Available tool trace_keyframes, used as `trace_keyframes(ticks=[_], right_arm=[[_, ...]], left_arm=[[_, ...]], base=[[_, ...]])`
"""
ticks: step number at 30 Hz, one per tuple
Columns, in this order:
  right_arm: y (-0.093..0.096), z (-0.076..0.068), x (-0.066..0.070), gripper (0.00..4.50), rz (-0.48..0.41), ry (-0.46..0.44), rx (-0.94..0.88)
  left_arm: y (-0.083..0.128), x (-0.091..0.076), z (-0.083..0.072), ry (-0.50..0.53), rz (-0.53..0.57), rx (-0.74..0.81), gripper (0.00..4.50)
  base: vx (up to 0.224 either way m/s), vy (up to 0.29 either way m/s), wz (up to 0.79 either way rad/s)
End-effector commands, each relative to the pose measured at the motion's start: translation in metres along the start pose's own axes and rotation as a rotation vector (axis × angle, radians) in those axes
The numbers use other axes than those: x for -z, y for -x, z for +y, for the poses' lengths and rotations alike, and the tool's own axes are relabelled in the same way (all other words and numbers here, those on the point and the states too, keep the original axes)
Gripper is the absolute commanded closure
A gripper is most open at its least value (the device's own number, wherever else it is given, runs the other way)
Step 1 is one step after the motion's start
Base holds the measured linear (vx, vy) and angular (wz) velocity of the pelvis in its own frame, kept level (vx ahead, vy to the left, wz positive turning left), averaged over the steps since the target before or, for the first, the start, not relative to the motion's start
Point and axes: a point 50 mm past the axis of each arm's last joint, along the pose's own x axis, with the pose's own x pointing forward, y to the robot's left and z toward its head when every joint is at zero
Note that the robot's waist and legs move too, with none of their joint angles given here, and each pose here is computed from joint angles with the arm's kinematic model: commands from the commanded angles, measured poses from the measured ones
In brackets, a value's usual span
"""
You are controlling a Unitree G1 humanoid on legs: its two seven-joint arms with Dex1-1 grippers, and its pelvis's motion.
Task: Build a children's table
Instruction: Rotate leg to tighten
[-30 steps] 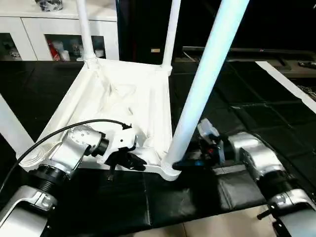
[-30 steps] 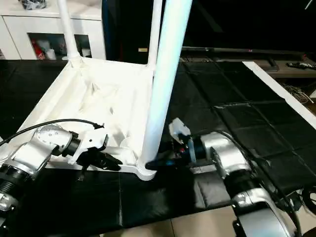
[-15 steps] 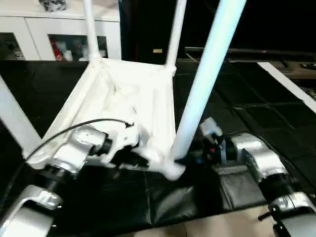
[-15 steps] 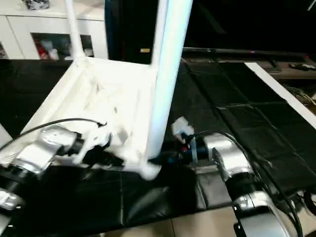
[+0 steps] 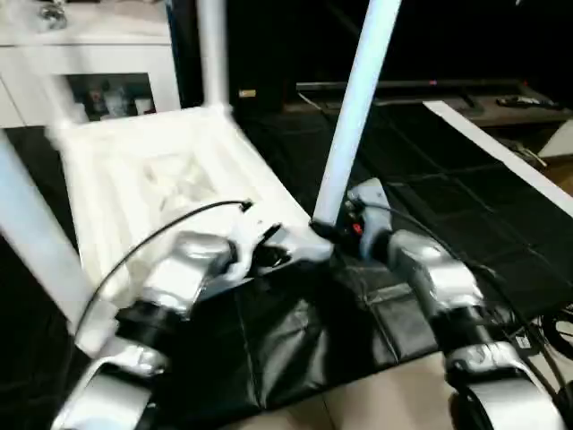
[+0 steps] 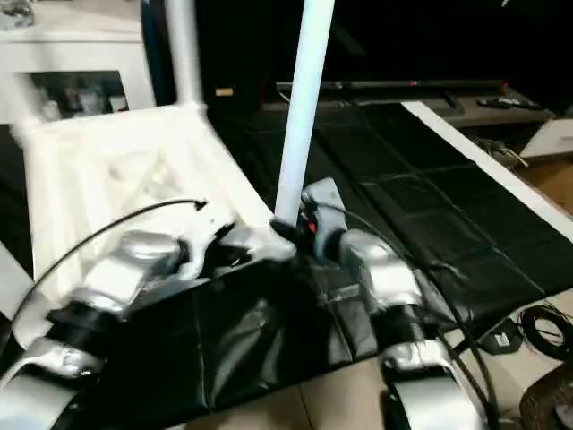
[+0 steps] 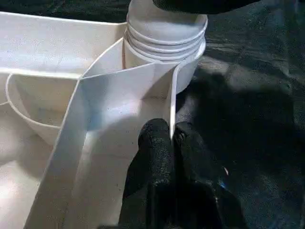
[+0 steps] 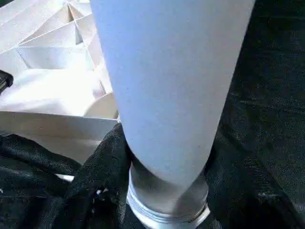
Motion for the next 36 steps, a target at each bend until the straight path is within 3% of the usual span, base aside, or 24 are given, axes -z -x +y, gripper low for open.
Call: trace_keyframes(ticks=[1, 6, 11, 18, 22, 26, 30, 35, 36], right_arm=[[-0.023, 0.048, 0.011, 1.99, 0.028, -0.040, -0.223], [-0.017, 0.047, 0.009, 1.56, 0.005, -0.041, -0.251], [0.000, 0.030, 0.013, 1.04, 0.028, 0.097, -0.304], [0.023, 0.017, 0.009, 0.46, 0.017, 0.128, -0.470], [0.039, 0.011, 0.008, 0.16, 0.049, 0.189, -0.607], [0.044, 0.009, 0.007, 0.16, 0.056, 0.226, -0.681], [0.049, 0.009, 0.007, 0.16, 0.084, 0.205, -0.784], [0.049, 0.006, 0.007, 0.55, 0.110, 0.196, -0.842], [0.049, 0.006, 0.007, 0.83, 0.113, 0.196, -0.848]], left_arm=[[-0.014, -0.035, -0.024, -0.079, -0.122, 0.110, 4.50], [-0.006, -0.030, -0.021, -0.110, -0.114, 0.126, 4.50], [0.015, -0.015, -0.014, -0.239, -0.065, 0.227, 4.50], [0.034, -0.004, -0.012, -0.281, -0.044, 0.357, 4.50], [0.047, 0.008, -0.009, -0.325, 0.027, 0.467, 4.50], [0.052, 0.010, -0.004, -0.349, 0.052, 0.494, 4.50], [0.056, 0.010, 0.001, -0.373, 0.079, 0.514, 4.50], [0.059, 0.009, 0.003, -0.392, 0.088, 0.541, 4.50], [0.059, 0.009, 0.003, -0.393, 0.089, 0.544, 4.50]], base=[[0.000, 0.000, 0.00], [0.000, 0.000, 0.00], [0.000, 0.000, 0.00], [0.000, 0.000, 0.00], [0.000, 0.000, 0.00], [0.000, 0.000, 0.00], [0.000, 0.000, 0.00], [0.000, 0.000, 0.00], [0.000, 0.000, 0.00]])
